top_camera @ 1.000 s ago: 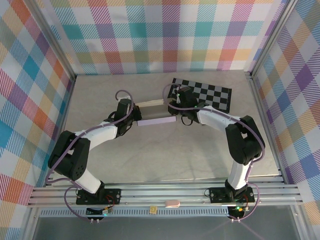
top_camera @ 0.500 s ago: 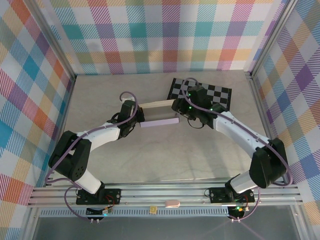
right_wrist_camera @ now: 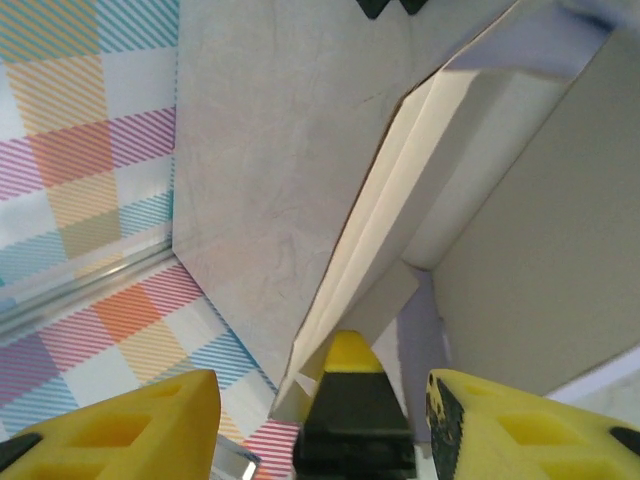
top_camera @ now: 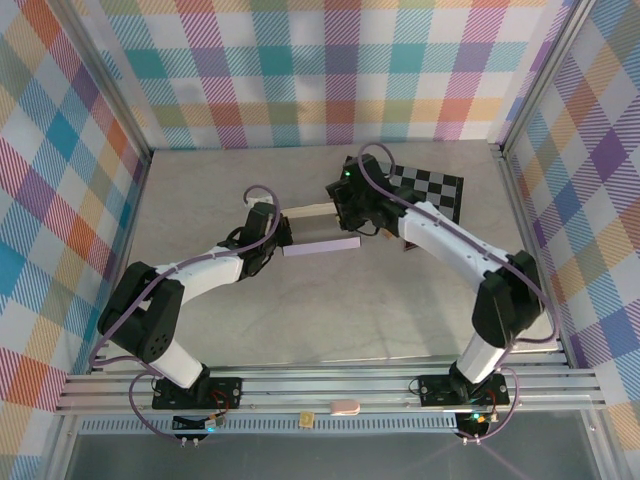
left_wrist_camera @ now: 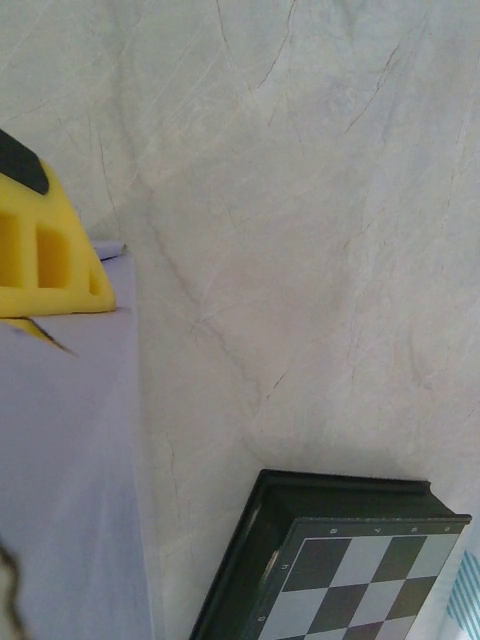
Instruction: Fold the paper box
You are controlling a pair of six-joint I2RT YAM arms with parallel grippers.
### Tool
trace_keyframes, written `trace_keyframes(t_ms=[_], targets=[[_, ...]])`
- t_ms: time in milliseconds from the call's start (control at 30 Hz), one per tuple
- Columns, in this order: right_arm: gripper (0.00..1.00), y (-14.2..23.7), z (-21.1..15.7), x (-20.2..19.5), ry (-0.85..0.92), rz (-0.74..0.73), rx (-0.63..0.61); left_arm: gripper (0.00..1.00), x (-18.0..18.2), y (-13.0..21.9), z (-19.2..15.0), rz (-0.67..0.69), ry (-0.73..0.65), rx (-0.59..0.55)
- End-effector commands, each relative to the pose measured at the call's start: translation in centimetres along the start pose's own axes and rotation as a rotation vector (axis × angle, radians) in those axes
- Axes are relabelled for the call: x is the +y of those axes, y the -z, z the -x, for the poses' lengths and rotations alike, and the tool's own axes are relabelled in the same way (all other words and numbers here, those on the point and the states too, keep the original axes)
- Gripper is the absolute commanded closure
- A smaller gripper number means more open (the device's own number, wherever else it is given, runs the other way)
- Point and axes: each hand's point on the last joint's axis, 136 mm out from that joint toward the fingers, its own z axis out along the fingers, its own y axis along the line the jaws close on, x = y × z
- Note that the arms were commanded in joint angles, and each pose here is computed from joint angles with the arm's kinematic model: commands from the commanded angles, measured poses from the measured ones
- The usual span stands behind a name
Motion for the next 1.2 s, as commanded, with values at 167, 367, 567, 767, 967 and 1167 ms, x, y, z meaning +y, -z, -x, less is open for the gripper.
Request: trace_keyframes(t_ms=[167,367,567,767,967,1167], targets=[[0.48,-3.4,-0.6,0.1,-0.153,-0.077,0.01,1.0,1.1,0.5,-3.1,0.04,-0.028,0.083],[0.63,-4.0,-0.7,-0.9,-0.149,-0.117,0.015,1.0,1.0,0.6,-3.1,0.042,-0.031,0.08],[0.79,-3.9,-0.8,-3.7,-0.157,-0.158,0.031,1.0,0.8,0.7,-3.2,0.041,-0.021,0.082],[0.9,-3.6,-0.5,-5.9,-0.166,-0.178,0.027,1.0,0.4,0.9,-3.3,0.036,-0.005,0.09],[0.98,-3.7,-0.4,-7.5,-0.173,-0.201,0.026,0.74,0.0,2.8,-2.5,0.03,0.07,0.097],[1.0,-3.9,-0.3,-8.9,-0.172,-0.223,0.029,0.57,-0.2,6.6,-3.1,-0.008,0.171,0.145]])
